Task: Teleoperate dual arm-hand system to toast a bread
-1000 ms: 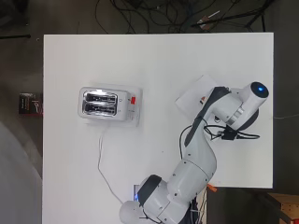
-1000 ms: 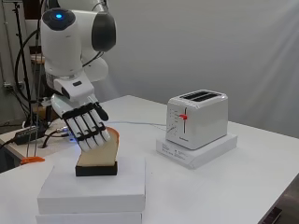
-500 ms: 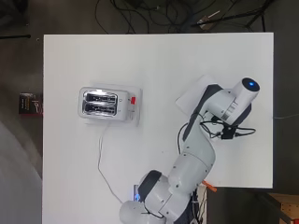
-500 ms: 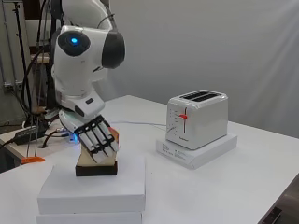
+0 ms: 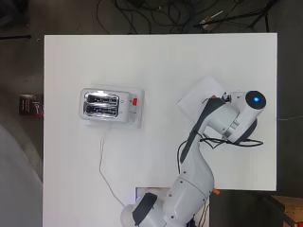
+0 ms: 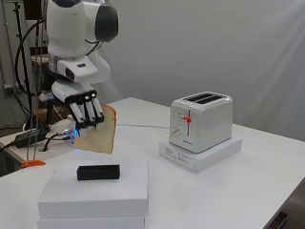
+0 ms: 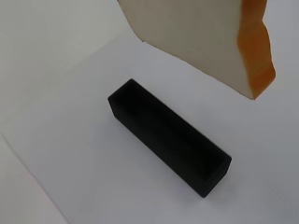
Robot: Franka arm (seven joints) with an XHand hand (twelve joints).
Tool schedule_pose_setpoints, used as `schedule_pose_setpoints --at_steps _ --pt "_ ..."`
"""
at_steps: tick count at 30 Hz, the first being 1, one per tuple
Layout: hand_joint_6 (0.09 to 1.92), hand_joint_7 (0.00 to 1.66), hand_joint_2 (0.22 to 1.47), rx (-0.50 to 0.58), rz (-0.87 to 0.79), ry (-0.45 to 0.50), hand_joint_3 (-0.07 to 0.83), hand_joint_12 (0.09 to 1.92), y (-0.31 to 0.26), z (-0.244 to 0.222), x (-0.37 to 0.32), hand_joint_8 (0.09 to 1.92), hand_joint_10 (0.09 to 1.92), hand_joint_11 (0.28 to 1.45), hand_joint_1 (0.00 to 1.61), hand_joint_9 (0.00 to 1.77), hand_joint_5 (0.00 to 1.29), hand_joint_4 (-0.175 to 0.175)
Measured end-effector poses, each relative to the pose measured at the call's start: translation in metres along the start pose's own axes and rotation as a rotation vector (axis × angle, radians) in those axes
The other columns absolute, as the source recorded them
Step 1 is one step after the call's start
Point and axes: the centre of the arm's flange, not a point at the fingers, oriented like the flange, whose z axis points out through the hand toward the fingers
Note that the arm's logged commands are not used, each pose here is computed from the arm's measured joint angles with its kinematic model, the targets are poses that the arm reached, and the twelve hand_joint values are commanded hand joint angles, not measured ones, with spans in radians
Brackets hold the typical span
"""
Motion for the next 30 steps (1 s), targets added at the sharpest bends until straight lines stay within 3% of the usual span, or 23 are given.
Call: schedule_pose_setpoints --at_steps 4,7,10,16,20,23,26,30 --pt "1.25 1.02 1.18 -0.114 -0.013 0.081 0.002 0.65 -0.039 -0.065 -0.01 1.09 0.42 0.65 1.23 1.28 0.7 -0.175" --pt "1.32 0.97 1.21 -0.096 -0.049 0.205 0.001 0.64 -0.044 -0.073 0.011 1.15 0.42 0.66 1.22 1.26 0.64 -0.175" --pt "1.32 0.97 1.21 -0.049 -0.029 0.264 0.0 0.64 -0.039 -0.063 0.039 1.17 0.5 0.67 1.21 1.22 0.64 -0.175" --pt "1.25 1.04 1.18 -0.009 -0.252 0.276 -0.001 0.66 -0.07 -0.067 0.165 1.05 0.43 0.67 1.23 1.27 0.7 -0.173" --pt "1.28 1.08 1.17 0.014 -0.517 0.249 0.002 0.53 -0.146 -0.062 0.291 0.94 0.16 0.69 1.23 1.36 0.7 -0.175" --pt "1.26 1.09 1.16 0.024 -0.693 0.229 0.001 0.63 -0.226 -0.049 0.366 0.93 0.09 0.69 1.24 1.43 0.71 -0.175" --pt "1.24 1.09 1.16 0.021 -0.786 0.199 0.003 0.69 -0.265 -0.039 0.39 0.94 0.09 0.68 1.24 1.45 0.72 -0.175" --pt "1.21 1.09 1.16 0.039 -0.765 0.181 0.001 0.8 -0.273 -0.027 0.381 0.95 0.09 0.65 1.24 1.48 0.72 -0.175"
